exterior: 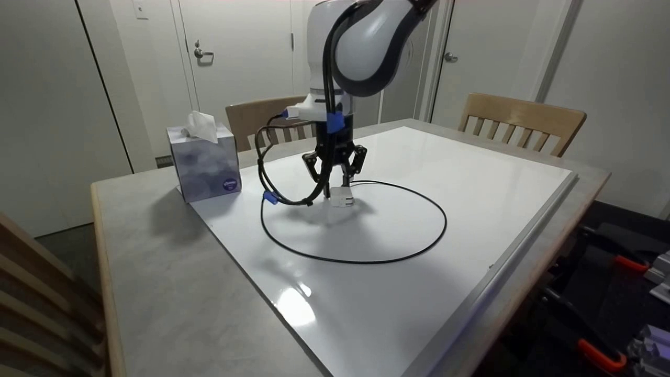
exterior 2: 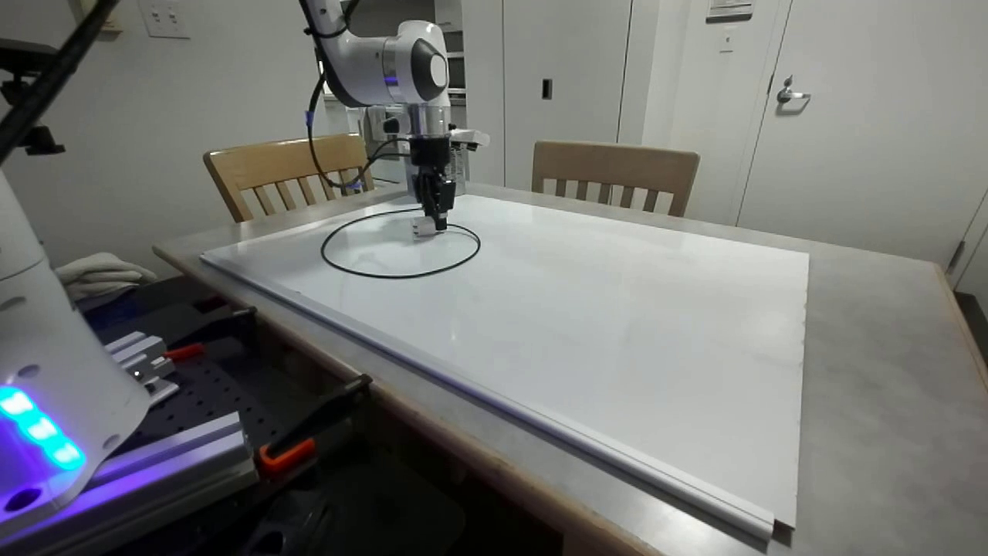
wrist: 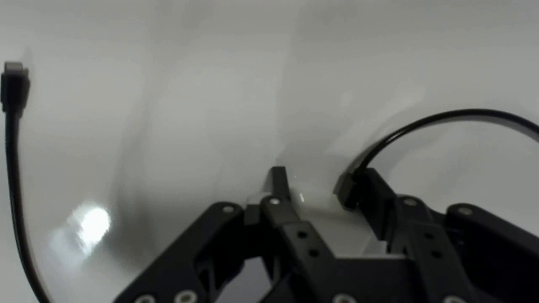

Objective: Place the charging cable in circle form

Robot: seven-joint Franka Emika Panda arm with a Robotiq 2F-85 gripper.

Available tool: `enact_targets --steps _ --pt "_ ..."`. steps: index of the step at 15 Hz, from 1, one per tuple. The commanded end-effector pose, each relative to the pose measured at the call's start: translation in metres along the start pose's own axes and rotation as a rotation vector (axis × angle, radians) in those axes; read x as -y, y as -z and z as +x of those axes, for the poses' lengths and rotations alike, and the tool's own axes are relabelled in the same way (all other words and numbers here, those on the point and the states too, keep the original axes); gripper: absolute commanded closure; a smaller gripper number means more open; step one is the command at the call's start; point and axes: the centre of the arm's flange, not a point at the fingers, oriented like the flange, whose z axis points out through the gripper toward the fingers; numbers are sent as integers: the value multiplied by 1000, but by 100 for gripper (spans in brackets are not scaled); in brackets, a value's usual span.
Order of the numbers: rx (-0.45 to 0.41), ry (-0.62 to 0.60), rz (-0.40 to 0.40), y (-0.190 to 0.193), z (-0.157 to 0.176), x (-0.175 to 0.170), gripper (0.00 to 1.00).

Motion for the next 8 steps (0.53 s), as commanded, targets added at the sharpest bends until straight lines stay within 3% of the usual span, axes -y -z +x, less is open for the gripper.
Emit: enact_targets --steps 1,3,4,8 --pt "28 191 48 -5 12 -1 78" --pt "62 286 78 -7 12 0 78" --pt "33 198 48 -3 8 -8 53" --pt "46 253 66 -3 10 -11 53"
